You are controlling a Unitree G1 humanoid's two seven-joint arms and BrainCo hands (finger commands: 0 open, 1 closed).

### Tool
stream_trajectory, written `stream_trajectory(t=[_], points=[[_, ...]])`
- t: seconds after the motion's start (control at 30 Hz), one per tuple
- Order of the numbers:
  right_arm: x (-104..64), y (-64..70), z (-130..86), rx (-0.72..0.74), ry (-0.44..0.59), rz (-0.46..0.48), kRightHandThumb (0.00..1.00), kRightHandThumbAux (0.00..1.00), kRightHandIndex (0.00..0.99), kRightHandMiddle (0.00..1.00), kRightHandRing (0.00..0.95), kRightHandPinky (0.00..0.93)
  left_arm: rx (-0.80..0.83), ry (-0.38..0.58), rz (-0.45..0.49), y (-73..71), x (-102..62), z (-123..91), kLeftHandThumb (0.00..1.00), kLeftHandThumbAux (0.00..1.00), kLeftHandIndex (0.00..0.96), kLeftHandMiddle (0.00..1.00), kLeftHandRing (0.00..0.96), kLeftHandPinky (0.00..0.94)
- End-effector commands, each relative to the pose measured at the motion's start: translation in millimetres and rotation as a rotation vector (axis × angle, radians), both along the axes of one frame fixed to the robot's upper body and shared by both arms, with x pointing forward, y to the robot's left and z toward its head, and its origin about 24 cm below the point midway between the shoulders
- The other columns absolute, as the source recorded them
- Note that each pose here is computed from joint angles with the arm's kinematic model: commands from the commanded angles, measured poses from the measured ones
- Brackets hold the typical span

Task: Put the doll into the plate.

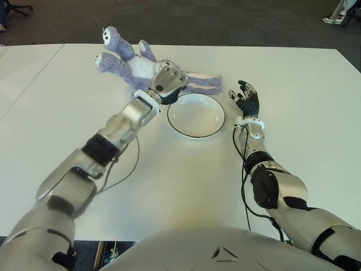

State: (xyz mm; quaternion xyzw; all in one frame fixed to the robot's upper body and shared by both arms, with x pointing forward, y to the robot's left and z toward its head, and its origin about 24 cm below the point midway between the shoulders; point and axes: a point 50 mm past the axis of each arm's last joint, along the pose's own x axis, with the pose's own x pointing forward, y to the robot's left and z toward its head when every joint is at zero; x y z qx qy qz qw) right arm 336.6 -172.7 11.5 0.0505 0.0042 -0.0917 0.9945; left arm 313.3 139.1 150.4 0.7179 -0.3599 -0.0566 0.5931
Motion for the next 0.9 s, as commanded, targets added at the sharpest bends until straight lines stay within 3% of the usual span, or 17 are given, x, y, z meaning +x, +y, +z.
stream_trajectory(t=[0.03,0.13,0.17,0.2,0.23,0.27,0.3,0.33,0.37,0.4,0.43,0.57,0.73,0.9], points=[[-87.2,12.8,-105.7,0.101,0.510,-0.021,0.384,0.891,0.242,0.111,0.028,0.000,-0.114,-0.382,-0.057,5.6,11.6,29.1,0.840,0.666,0.412,0.578,0.698,0.712],[-86.8,12.8,-105.4,0.091,0.510,-0.017,0.381,0.891,0.242,0.111,0.027,0.000,-0.132,-0.450,-0.023,3.5,32.7,41.4,0.830,0.669,0.400,0.554,0.626,0.633],[-86.6,12.8,-105.3,0.089,0.510,-0.015,0.380,0.891,0.242,0.111,0.027,0.000,-0.125,-0.451,0.012,3.3,44.7,45.1,0.755,0.688,0.405,0.475,0.534,0.555],[-86.6,12.9,-105.2,0.088,0.510,-0.014,0.378,0.891,0.242,0.111,0.027,0.000,-0.118,-0.449,0.035,3.2,52.2,47.1,0.430,0.538,0.258,0.351,0.390,0.425],[-86.3,13.1,-105.1,0.088,0.510,-0.013,0.377,0.891,0.242,0.112,0.027,0.000,-0.114,-0.448,0.049,3.4,57.0,47.9,0.344,0.501,0.220,0.319,0.353,0.393],[-85.9,13.4,-104.9,0.089,0.511,-0.013,0.375,0.891,0.243,0.112,0.027,0.000,-0.105,-0.428,0.075,4.0,63.8,46.7,0.325,0.468,0.143,0.259,0.294,0.324],[-85.7,13.7,-105.0,0.091,0.512,-0.014,0.375,0.892,0.243,0.112,0.027,0.000,-0.085,-0.373,0.125,5.6,74.0,45.5,0.323,0.454,0.106,0.230,0.266,0.290],[-85.7,13.9,-105.0,0.092,0.513,-0.015,0.375,0.892,0.243,0.113,0.029,0.000,-0.070,-0.333,0.161,6.8,80.7,44.7,0.308,0.409,0.046,0.119,0.152,0.192],[-85.8,14.4,-105.2,0.092,0.516,-0.015,0.374,0.893,0.244,0.113,0.029,0.000,-0.036,-0.231,0.222,8.3,89.6,38.8,0.305,0.402,0.036,0.100,0.132,0.176],[-85.9,14.7,-105.3,0.092,0.517,-0.016,0.373,0.891,0.242,0.112,0.028,0.000,-0.014,-0.162,0.259,9.3,94.3,34.5,0.291,0.339,0.009,0.025,0.033,0.073],[-85.9,14.9,-105.4,0.092,0.518,-0.016,0.373,0.890,0.241,0.112,0.028,0.000,-0.001,-0.124,0.278,9.7,96.5,31.7,0.287,0.323,0.002,0.006,0.008,0.046],[-86.2,15.3,-105.1,0.095,0.510,-0.021,0.372,0.892,0.239,0.114,0.029,0.000,0.047,0.109,0.350,15.9,97.5,-3.3,0.307,0.225,0.000,0.000,0.000,0.001],[-87.0,14.2,-105.7,0.109,0.510,-0.028,0.376,0.896,0.245,0.122,0.038,0.000,0.063,0.235,0.394,17.5,94.5,-26.6,0.375,0.157,0.000,0.000,0.000,0.011],[-87.9,13.1,-106.7,0.127,0.518,-0.037,0.402,0.894,0.255,0.129,0.046,0.011,0.078,0.298,0.442,15.9,97.2,-27.9,0.418,0.127,0.000,0.000,0.000,0.010]])
